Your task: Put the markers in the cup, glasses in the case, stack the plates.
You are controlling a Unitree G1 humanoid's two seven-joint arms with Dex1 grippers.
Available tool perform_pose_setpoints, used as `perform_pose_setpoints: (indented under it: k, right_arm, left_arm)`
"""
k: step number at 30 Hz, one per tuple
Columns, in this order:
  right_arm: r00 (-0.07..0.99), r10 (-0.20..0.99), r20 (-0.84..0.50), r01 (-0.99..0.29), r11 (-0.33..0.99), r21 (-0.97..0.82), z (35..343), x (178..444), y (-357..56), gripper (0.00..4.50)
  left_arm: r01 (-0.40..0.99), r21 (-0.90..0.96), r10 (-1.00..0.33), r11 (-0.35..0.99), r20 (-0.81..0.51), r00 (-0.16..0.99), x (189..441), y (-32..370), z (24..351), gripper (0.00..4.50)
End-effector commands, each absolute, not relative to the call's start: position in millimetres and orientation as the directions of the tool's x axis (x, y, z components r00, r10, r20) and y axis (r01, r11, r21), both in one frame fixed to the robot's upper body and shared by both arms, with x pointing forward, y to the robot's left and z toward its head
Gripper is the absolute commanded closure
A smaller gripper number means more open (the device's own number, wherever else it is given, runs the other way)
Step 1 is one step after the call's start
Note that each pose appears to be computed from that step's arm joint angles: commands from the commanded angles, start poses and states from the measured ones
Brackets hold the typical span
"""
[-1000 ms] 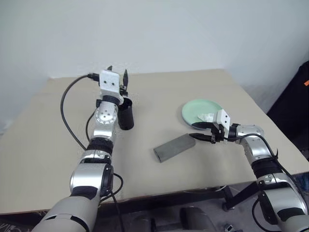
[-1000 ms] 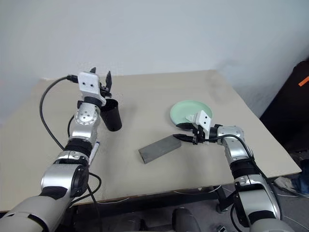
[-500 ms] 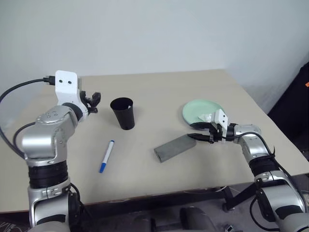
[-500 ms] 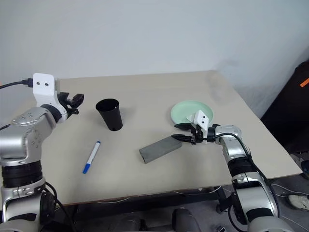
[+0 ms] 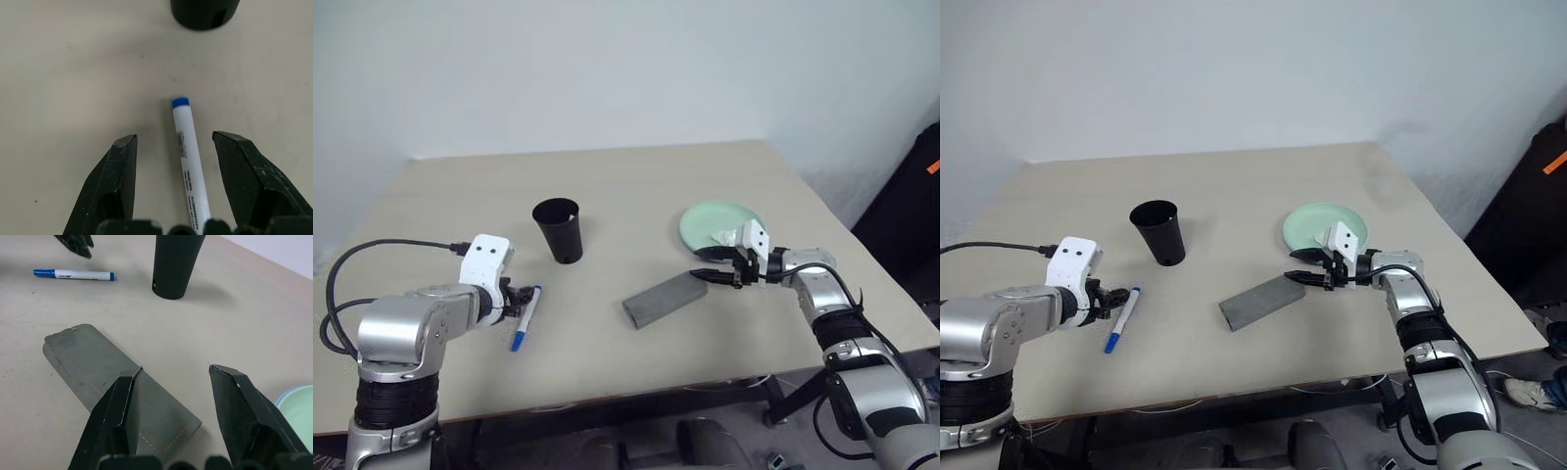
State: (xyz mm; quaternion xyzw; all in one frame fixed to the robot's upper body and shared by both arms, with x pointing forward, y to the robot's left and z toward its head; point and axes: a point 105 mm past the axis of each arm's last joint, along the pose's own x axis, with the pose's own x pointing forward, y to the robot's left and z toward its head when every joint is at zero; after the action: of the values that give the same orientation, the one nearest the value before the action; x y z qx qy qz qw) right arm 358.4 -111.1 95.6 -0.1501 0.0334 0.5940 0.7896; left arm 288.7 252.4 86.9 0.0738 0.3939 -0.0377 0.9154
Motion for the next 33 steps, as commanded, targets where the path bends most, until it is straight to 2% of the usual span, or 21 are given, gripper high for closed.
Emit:
perform_pose_setpoints:
  k: [1, 11, 14, 19, 20, 22, 25, 28, 29, 31, 33]
  right_arm:
    - [0.305, 0.932, -0.197, -0.934, 0.253, -0.252, 111.3, 362.9, -111.0, 2.18]
    - [0.324, 0.925, -0.198, -0.928, 0.27, -0.255, 109.9, 362.4, -116.3, 2.18]
    - [0.327, 0.924, -0.197, -0.927, 0.273, -0.257, 110.3, 362.4, -117.2, 2.18]
    - [0.33, 0.923, -0.197, -0.926, 0.275, -0.259, 110.6, 362.7, -117.4, 2.18]
    - [0.33, 0.923, -0.198, -0.926, 0.275, -0.26, 110.7, 362.8, -117.3, 2.18]
    - [0.329, 0.923, -0.198, -0.926, 0.274, -0.261, 110.8, 363.0, -117.0, 2.18]
    - [0.327, 0.924, -0.198, -0.926, 0.272, -0.261, 111.0, 363.7, -115.6, 2.18]
    - [0.327, 0.924, -0.197, -0.926, 0.272, -0.261, 111.5, 364.8, -114.1, 2.18]
    - [0.326, 0.925, -0.197, -0.926, 0.271, -0.262, 111.8, 365.3, -113.5, 2.18]
    - [0.325, 0.925, -0.195, -0.926, 0.27, -0.263, 112.5, 366.2, -112.2, 2.18]
    - [0.325, 0.926, -0.194, -0.926, 0.27, -0.265, 113.0, 367.0, -111.1, 2.18]
  left_arm:
    - [0.127, 0.107, -0.005, 0.986, -0.746, 0.666, 288.3, 248.7, 73.4, 1.96]
    - [0.099, 0.084, 0.0, 0.992, -0.762, 0.647, 291.4, 251.6, 56.5, 1.96]
    - [0.1, 0.083, -0.003, 0.992, -0.757, 0.653, 293.4, 251.1, 58.2, 2.52]
    - [0.104, 0.094, 0.0, 0.99, -0.744, 0.668, 297.6, 252.3, 63.8, 4.23]
    - [0.11, 0.102, 0.001, 0.989, -0.737, 0.676, 299.2, 252.5, 65.8, 4.39]
    - [0.131, 0.118, -0.008, 0.984, -0.713, 0.702, 304.3, 250.5, 71.8, 4.39]
    - [0.188, 0.128, -0.083, 0.974, -0.569, 0.818, 325.6, 236.7, 98.7, 4.39]
    - [0.28, 0.087, -0.227, 0.956, -0.385, 0.894, 340.0, 211.2, 130.6, 4.39]
    - [0.354, 0.093, -0.319, 0.93, -0.269, 0.909, 342.8, 194.2, 149.8, 4.39]
    - [0.49, 0.121, -0.477, 0.864, -0.122, 0.871, 339.9, 165.5, 174.0, 4.39]
    - [0.571, 0.123, -0.568, 0.811, -0.061, 0.82, 336.9, 149.9, 182.7, 4.39]
